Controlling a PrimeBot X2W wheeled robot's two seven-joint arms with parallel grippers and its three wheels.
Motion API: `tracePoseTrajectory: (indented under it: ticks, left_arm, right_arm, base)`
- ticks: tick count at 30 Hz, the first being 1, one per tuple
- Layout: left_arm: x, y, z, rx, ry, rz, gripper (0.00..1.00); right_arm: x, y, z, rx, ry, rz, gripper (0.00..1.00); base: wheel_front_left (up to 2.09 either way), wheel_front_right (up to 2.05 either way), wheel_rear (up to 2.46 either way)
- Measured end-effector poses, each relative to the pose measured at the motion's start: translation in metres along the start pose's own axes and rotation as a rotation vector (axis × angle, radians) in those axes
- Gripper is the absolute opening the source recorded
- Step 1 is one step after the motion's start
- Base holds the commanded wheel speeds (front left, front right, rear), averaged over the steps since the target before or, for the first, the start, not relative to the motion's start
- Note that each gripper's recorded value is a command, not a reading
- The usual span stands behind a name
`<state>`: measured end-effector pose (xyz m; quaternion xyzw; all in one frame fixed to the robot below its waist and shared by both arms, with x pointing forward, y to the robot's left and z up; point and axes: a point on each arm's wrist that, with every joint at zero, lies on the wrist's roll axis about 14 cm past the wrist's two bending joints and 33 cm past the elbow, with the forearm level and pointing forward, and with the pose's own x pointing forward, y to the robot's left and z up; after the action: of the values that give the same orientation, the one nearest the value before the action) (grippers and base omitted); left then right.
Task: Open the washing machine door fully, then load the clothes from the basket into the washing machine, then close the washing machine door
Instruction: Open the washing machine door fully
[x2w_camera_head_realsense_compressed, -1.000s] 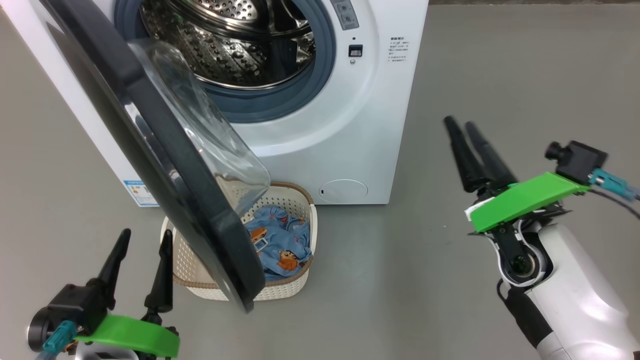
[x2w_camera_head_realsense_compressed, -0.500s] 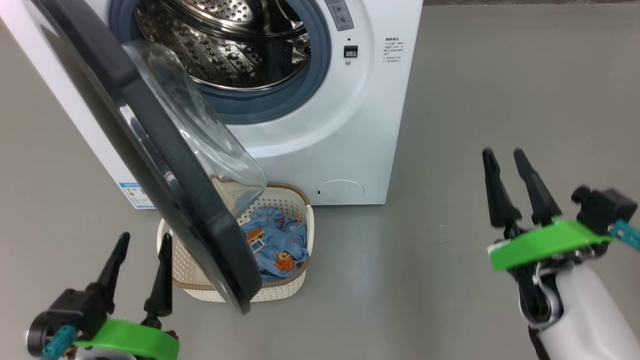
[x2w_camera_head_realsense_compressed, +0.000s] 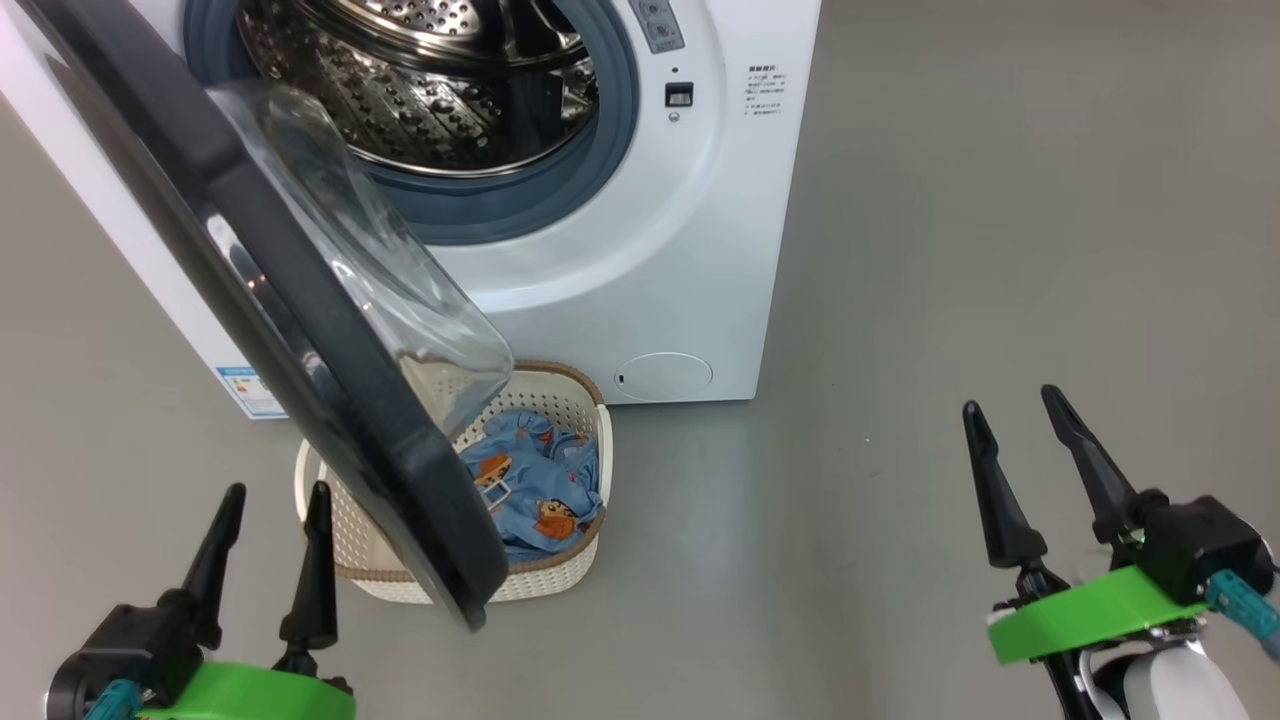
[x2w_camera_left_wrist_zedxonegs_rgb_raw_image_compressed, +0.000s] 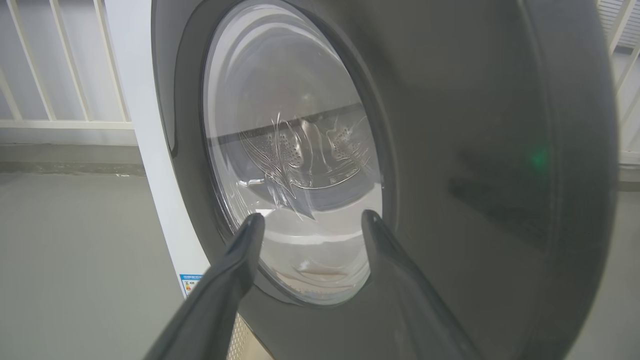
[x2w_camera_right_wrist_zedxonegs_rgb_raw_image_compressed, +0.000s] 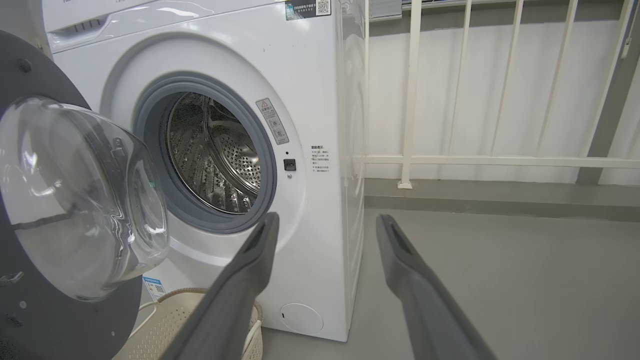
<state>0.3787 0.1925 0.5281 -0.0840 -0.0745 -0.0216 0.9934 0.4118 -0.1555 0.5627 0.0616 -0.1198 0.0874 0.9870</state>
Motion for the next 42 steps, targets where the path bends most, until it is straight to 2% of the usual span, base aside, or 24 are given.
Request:
tracePoseTrajectory:
  ticks: [6,17,42]
  left_arm:
    - [-0.002,-0.001,0.001,-0.008,-0.005,0.008,1.0]
    - [-0.006,0.0,0.002,-0.003,-0.009,0.019,1.0]
    - [-0.015,-0.001,0.006,-0.007,-0.017,0.026,1.0]
  right_arm:
    - [-0.013,-0.002,-0.005,-0.068,0.022,-0.015,1.0]
    - [-0.032,-0.012,-0.02,-0.109,0.079,-0.064,1.0]
    - [-0.044,-0.017,-0.025,-0.117,0.107,-0.085,1.0]
  base:
    - [0.0,0.0,0.0]
    - [0.0,0.0,0.0]
    - [0.0,0.0,0.0]
